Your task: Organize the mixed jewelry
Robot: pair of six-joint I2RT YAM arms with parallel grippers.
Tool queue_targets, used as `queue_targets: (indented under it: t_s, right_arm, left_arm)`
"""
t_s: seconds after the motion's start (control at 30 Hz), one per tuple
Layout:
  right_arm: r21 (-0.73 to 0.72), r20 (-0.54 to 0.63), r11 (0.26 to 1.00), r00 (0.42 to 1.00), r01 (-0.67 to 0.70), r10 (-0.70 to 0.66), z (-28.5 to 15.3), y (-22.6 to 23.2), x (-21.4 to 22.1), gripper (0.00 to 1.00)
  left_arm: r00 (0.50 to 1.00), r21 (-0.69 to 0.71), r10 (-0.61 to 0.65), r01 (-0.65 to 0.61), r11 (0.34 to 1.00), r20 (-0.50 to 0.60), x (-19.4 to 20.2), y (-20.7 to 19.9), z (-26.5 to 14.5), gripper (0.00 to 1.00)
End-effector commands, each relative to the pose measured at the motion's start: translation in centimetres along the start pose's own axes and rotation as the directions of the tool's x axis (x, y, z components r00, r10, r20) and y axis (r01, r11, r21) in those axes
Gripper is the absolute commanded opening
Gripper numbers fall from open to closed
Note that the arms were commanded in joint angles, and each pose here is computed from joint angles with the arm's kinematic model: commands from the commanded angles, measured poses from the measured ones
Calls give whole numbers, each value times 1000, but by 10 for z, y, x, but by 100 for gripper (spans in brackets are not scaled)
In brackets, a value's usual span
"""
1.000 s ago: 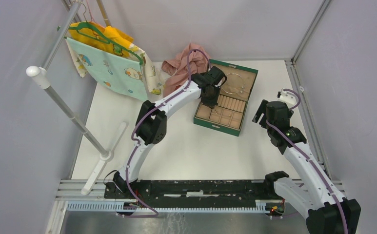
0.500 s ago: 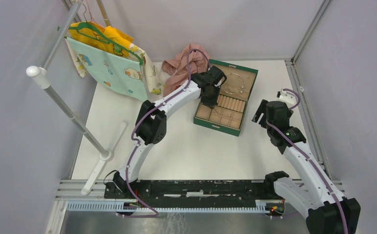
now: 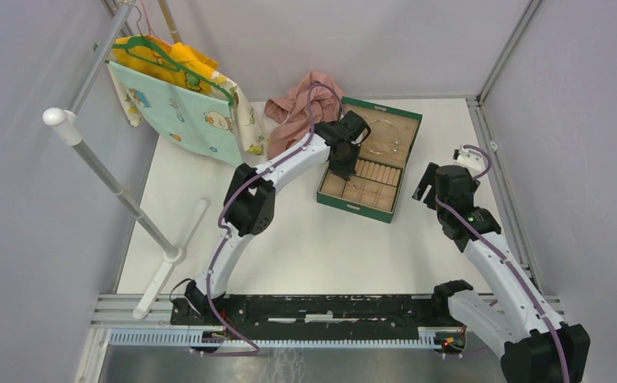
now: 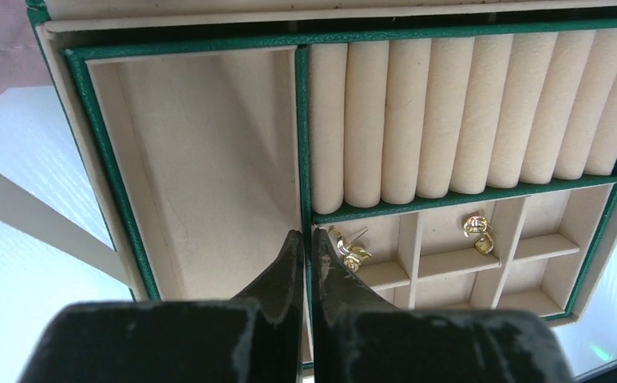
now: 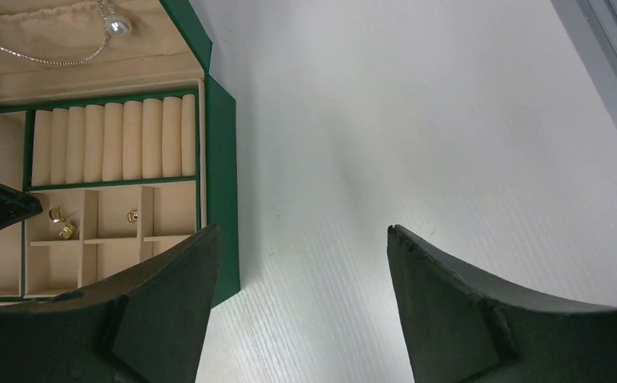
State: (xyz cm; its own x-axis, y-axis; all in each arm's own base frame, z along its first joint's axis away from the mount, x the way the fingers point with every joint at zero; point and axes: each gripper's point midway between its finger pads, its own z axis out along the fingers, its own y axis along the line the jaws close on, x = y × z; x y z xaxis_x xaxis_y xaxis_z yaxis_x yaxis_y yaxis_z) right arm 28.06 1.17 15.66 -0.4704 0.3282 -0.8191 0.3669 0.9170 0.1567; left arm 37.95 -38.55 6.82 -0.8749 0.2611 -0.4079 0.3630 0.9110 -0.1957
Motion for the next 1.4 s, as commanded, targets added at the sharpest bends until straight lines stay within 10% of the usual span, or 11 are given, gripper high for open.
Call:
queue_targets:
  t_s: [0.0, 0.47, 0.87, 1.03, 1.37]
  right_arm:
    - [-13, 32, 1000, 999, -15, 16, 1, 4, -9, 81]
    - [-63, 134, 998, 991, 20, -11, 4, 31, -66, 83]
    - [-274, 319, 961, 938, -47, 137, 41, 95, -242, 86]
    - [-426, 175, 905, 979, -17, 100, 98, 149, -267, 86]
    - [-659, -126, 747, 992, -91, 10, 141, 197, -181, 84]
  left_arm:
    - [999, 52, -15, 17, 999, -38, 9, -10, 1, 2]
    - [986, 138, 31, -54, 989, 165, -39, -32, -84, 46]
    - [904, 70, 30, -66, 995, 426, -59, -3, -198, 51]
    - [888, 1, -40, 45, 999, 457, -55, 45, -217, 53]
    - [868, -29, -100, 130, 991, 487, -56, 83, -233, 54]
